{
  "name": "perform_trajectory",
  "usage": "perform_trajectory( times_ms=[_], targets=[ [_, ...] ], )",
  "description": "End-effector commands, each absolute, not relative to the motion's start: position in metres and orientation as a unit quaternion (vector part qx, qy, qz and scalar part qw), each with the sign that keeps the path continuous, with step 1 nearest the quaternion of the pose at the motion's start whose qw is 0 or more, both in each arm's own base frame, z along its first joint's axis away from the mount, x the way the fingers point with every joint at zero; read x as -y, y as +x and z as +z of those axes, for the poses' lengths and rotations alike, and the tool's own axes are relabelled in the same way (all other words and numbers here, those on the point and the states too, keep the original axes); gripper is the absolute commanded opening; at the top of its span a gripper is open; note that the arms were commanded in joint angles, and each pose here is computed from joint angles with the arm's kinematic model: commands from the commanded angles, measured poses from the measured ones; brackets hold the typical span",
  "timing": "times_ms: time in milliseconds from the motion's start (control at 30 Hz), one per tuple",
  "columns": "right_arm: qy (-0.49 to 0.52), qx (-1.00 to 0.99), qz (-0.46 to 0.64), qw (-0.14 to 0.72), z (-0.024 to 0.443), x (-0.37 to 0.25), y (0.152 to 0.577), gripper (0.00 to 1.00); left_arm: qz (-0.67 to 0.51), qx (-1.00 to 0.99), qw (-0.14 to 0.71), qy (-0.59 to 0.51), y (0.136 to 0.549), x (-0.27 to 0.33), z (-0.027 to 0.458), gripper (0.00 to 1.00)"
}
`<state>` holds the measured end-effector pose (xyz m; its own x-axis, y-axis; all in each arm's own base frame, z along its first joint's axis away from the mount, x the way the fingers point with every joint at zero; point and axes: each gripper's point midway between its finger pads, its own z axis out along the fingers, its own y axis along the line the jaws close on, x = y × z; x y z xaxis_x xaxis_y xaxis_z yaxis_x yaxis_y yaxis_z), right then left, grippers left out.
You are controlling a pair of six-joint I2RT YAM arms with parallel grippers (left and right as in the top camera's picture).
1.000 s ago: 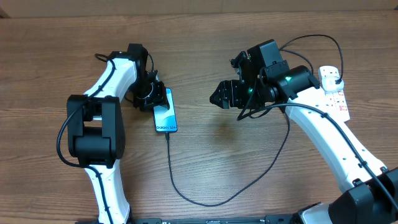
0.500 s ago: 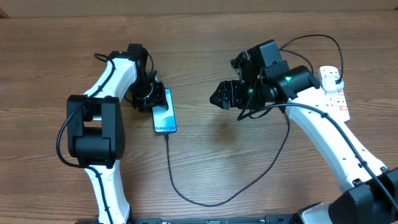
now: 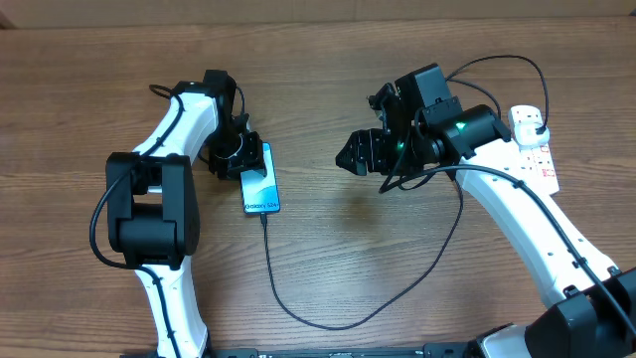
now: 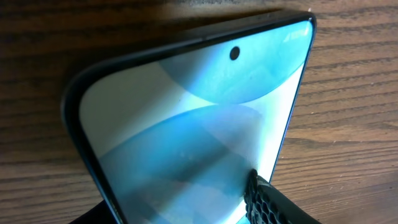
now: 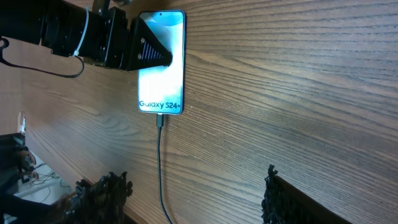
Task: Plug charger to phone and switch on socket
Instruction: 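Lower the plugged phone flat onto the table with the left gripper, then open the left gripper and lift it away from the phone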
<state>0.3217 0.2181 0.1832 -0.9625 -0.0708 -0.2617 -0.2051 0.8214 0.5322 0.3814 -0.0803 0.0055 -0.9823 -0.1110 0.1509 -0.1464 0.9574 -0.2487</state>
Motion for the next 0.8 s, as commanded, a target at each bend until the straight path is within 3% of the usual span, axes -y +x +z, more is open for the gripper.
perform_trajectory(
  times_ms=[0, 267, 767],
  targets=[
    [-0.083, -0.943, 0.291, 0.137, 0.197, -0.2167, 0.3246, 0.72, 0.085, 0.991, 0.077, 0.066, 0.3756, 0.0648, -0.0078, 0.53],
    [-0.084, -0.943, 0.29, 0.137, 0.1968, -0.2166, 0.3243, 0.73, 0.084, 0.991, 0.081, 0.066, 0.3737, 0.0646, -0.0075, 0.57],
    [-0.084, -0.943, 0.29, 0.137, 0.1969, -0.2166, 0.3243, 0.72, 0.084, 0.991, 0.08, 0.067, 0.3742, 0.0646, -0.0074, 0.55]
  ],
)
